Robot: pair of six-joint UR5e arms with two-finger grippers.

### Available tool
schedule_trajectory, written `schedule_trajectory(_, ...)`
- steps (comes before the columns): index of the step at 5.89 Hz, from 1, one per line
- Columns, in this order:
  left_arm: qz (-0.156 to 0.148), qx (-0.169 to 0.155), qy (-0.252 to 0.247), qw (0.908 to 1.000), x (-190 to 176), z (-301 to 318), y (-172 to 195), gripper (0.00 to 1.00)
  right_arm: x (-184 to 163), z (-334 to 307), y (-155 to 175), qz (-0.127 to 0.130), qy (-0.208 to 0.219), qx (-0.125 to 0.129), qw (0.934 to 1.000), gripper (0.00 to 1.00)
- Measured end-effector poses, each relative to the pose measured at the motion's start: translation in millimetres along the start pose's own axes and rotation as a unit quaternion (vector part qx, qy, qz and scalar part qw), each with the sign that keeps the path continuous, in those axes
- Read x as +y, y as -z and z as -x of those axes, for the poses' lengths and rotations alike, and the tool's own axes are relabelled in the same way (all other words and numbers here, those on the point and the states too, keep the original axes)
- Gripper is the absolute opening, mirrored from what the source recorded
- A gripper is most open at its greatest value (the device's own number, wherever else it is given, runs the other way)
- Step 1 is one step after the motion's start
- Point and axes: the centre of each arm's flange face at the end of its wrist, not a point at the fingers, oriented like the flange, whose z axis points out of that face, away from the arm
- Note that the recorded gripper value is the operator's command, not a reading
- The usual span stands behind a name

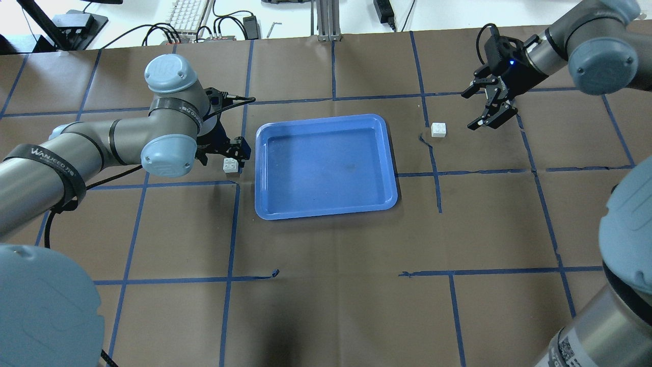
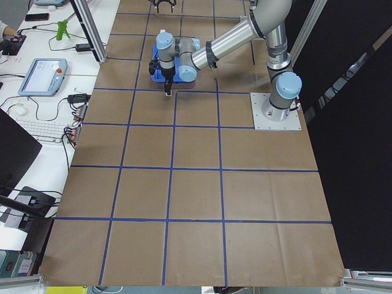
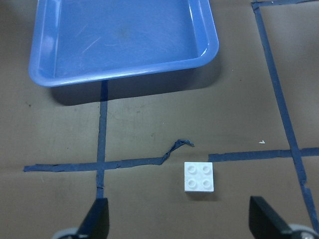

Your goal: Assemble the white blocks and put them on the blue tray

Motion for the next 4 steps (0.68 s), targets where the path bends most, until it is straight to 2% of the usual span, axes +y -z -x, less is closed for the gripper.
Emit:
schedule_trajectory(2,-0.002,0.000,0.000,1.0000,-3.6,0.0,-12.8,0.96,27.4,-5.1,-42.9,-0.015,0.006,0.011,0.9998,1.00)
schedule_trajectory(3,-0.003,0.001,0.000,1.0000,-5.2,0.0,-17.0,0.80,35.8,-8.0,-54.9,-0.013,0.016,0.022,0.9995,1.00)
schedule_trajectory(4,-0.004,0.001,0.000,1.0000,-6.2,0.0,-18.6,0.48,38.5,-9.5,-61.1,-0.019,0.022,0.032,0.9991,1.00)
